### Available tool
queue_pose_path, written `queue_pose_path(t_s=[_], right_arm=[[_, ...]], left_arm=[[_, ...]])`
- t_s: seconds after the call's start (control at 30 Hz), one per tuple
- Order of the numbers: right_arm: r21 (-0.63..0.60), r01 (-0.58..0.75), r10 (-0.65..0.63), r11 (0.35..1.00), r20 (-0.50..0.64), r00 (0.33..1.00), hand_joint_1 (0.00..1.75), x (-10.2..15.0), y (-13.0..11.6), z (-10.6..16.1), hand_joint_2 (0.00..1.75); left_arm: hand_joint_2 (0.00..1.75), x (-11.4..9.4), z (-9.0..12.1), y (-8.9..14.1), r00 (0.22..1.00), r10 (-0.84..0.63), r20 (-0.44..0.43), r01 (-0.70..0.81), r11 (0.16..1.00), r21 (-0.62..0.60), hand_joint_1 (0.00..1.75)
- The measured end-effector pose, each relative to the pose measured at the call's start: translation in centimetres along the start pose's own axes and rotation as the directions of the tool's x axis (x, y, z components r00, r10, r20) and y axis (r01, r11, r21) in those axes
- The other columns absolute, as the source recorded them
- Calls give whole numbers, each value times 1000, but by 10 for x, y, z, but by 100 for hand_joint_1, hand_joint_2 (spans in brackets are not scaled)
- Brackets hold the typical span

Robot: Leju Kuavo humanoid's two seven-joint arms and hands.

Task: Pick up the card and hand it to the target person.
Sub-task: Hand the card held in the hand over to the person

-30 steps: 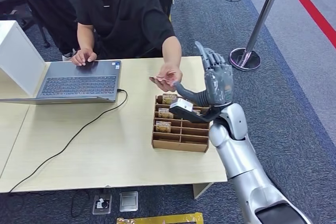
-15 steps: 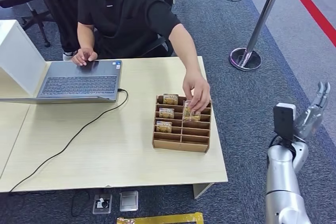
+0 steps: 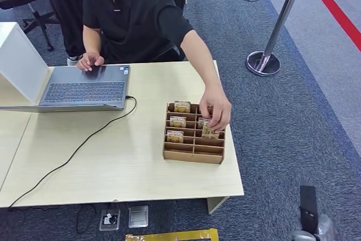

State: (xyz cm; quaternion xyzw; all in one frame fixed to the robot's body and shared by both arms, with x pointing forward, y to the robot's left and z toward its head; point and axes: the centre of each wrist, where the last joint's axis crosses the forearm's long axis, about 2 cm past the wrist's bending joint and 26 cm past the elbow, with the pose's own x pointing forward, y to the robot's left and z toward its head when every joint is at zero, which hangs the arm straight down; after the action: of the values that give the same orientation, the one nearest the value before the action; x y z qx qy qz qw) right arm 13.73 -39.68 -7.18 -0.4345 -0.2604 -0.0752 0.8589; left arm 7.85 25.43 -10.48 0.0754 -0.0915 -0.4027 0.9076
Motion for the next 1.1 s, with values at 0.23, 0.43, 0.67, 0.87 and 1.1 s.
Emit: queue_pose_path(t_s=[0.23, 0.43, 0.67, 0.87, 1.1], right_arm=[[297, -155, 212, 942, -170, 962, 175, -39, 24, 32, 44], [446, -239, 328, 862, -133, 935, 175, -46, 41, 52, 175], [519, -260, 370, 814, -118, 922, 175, -54, 50, 66, 175], [562, -219, 352, 798, -139, 926, 175, -64, 51, 72, 175], [604, -171, 329, 778, -160, 931, 29, -76, 50, 79, 175]], left_arm=[[175, 4, 0, 4, 1000, -9, 16, 9, 999, -48, 175], [175, 4, 0, 3, 1000, -22, 13, 23, 997, -67, 175], [175, -2, 0, -1, 1000, 21, -2, -21, 996, -81, 175], [175, -12, 0, -5, 991, 132, -11, -132, 988, -85, 175], [175, -25, 0, -8, 968, 252, -13, -253, 964, -78, 76]])
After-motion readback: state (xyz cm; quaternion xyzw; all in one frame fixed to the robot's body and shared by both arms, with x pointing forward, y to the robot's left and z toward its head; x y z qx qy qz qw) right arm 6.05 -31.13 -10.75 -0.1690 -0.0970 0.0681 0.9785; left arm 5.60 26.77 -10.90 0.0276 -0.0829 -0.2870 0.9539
